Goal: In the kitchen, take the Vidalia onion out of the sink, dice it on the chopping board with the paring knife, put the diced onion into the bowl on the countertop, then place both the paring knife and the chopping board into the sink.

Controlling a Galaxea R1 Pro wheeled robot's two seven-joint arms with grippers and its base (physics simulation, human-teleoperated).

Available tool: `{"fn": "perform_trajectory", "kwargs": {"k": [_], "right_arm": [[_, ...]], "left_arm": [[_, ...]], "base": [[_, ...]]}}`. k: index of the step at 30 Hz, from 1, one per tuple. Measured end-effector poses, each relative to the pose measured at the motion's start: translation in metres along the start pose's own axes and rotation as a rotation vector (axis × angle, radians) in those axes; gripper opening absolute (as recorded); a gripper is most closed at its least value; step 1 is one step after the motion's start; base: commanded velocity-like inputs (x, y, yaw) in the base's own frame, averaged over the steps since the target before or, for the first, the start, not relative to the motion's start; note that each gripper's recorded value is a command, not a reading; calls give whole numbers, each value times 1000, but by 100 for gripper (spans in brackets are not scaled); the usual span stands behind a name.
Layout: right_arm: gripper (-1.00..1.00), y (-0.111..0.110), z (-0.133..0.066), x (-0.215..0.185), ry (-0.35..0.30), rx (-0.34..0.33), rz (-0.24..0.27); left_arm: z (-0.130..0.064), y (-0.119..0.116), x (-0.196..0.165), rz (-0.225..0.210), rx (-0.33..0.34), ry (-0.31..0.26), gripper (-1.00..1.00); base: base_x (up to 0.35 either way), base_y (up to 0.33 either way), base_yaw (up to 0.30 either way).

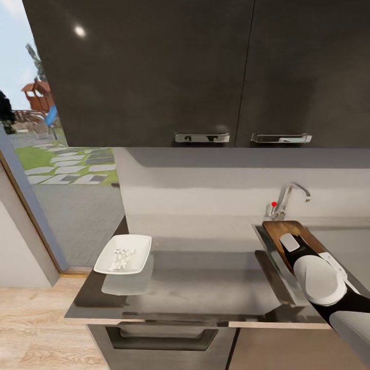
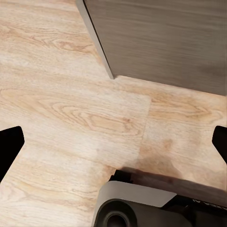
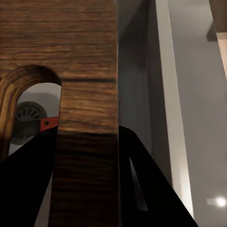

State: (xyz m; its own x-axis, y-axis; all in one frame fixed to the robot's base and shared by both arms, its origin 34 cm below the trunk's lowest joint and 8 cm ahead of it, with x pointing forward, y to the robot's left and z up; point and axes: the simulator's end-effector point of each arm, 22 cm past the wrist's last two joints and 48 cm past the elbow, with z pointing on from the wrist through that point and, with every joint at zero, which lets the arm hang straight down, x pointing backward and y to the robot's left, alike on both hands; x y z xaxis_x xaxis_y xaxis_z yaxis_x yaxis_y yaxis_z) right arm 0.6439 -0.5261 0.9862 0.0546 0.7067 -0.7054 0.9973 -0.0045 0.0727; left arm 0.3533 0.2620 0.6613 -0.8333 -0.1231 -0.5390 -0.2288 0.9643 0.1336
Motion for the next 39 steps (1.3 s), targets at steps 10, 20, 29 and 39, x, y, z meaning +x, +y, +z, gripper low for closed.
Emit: {"fn": "perform_trajectory", "kwargs": {"k": [10,20,29,39], "right_arm": [[-100,-1,1,4,2,-5,-8],[-100,-9,5,15,13,11,-18],[-100,-18,-3,60,58,19,-79],[-100,-13,-13,66,36,3,-105]], "left_arm": [[0,0,0,0,-1,0,100],[-1,-1,3,-2,2,5,100],[-2,-1,6,-2,3,9,100],[-3,-1,8,-1,3,12,100]], "base": [[1,0,0],[0,0,0],[0,0,0],[0,-16,0]]}}
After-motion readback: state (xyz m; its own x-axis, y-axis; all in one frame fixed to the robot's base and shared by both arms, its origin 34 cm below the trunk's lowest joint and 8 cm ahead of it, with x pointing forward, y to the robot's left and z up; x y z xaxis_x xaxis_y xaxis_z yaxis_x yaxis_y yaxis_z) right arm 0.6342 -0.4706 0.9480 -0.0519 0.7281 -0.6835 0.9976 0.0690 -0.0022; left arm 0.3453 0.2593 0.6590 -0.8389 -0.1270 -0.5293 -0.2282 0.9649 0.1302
